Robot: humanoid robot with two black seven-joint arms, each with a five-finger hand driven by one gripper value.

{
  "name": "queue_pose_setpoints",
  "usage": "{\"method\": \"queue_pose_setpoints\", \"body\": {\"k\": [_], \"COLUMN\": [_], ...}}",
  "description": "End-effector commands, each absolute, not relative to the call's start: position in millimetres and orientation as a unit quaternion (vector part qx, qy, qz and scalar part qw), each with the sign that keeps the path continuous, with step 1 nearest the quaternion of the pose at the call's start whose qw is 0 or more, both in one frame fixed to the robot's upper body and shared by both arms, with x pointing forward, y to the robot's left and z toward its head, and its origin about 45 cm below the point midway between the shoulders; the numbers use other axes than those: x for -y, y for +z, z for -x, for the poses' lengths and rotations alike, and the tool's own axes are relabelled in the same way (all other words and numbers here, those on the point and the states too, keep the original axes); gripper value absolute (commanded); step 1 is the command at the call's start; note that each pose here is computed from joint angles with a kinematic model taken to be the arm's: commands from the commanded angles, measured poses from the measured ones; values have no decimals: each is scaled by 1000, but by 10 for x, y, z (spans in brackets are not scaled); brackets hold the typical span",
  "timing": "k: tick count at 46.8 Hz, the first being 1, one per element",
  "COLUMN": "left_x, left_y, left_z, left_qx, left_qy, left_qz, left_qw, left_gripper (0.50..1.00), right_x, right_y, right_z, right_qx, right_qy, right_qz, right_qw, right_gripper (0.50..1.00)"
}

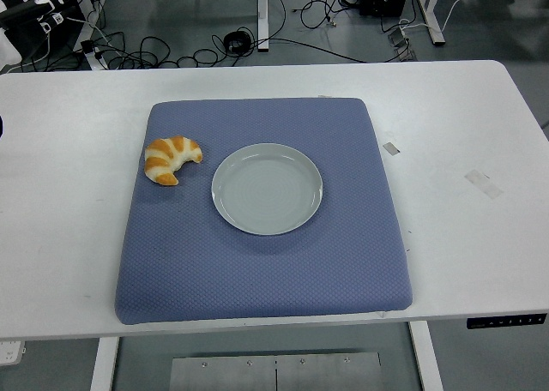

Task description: Place the bread on the plate

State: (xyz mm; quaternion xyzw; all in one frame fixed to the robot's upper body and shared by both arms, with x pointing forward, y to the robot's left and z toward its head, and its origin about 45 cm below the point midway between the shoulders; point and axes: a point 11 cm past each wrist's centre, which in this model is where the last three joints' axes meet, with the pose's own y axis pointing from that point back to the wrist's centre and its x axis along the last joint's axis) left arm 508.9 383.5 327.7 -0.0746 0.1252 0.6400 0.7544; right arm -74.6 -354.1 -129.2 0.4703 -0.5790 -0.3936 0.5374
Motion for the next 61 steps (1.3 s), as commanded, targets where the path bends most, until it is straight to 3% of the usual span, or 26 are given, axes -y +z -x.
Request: {"method": "queue_pose_setpoints", "body": {"k": [1, 61], "left_x": [-3832, -3797], "left_y": [3277, 3128], "left_z": [-5089, -5064], "left_qx": [-125, -137], "left_qy": [640, 639], "left_qz": [75, 68], "left_qw": [755, 754], "left_gripper": [972, 972], "right_x": [3545, 3545], "right_y": [-1291, -1291], "right_z": [747, 747], "right_qx": [579, 579], "right_qy": [-393, -393], "right_qz": [-470, -470], "right_qw": [538, 538], "right_gripper": [1000, 1000]}}
